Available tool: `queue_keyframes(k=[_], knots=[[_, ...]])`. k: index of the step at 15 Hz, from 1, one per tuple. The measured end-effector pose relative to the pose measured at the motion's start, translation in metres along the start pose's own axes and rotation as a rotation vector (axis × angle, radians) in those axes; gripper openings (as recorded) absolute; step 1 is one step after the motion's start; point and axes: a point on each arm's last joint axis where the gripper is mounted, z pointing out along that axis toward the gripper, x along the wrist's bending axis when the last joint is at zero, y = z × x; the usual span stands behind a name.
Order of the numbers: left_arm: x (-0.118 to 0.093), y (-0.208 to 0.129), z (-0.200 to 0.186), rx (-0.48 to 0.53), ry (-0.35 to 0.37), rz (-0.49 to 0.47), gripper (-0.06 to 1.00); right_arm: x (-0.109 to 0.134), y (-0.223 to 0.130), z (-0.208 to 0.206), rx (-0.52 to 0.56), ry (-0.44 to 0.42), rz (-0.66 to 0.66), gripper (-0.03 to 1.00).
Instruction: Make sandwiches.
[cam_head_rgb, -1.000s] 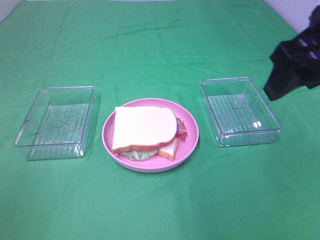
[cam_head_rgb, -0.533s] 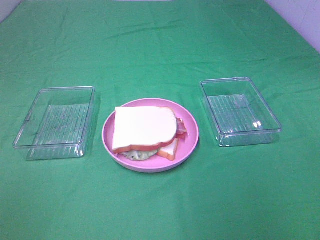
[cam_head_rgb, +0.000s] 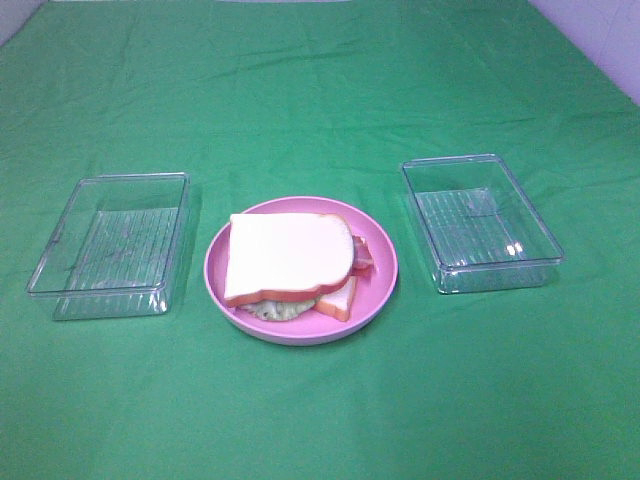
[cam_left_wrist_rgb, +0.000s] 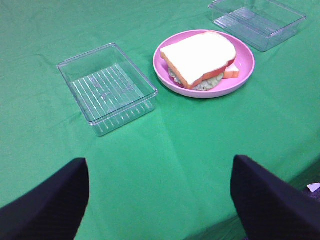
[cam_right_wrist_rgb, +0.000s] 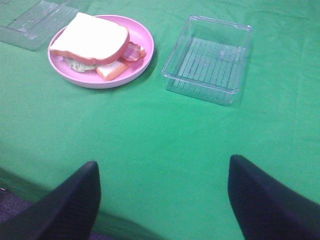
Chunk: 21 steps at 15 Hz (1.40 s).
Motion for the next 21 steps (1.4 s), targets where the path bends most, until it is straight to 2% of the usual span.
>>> queue_keyframes(k=[15, 17, 21], knots=[[0.0000, 0.0000, 0.0001, 0.000, 0.005, -0.003, 0.74, 0.0018, -0.0006, -0.0005, -0.009, 0.008, -0.002, 0.68], [-0.0003, 0.0004, 0.0008, 0.001, 0.066, -0.032, 0.74, 0.0021, -0.0001, 0.0002, -0.009, -0.050, 0.036, 0.68], [-0.0009, 0.0016, 0.0034, 0.005, 0.261, -0.126, 0.74, 0.0014, 0.0014, 0.0028, -0.005, -0.273, 0.164, 0.68]])
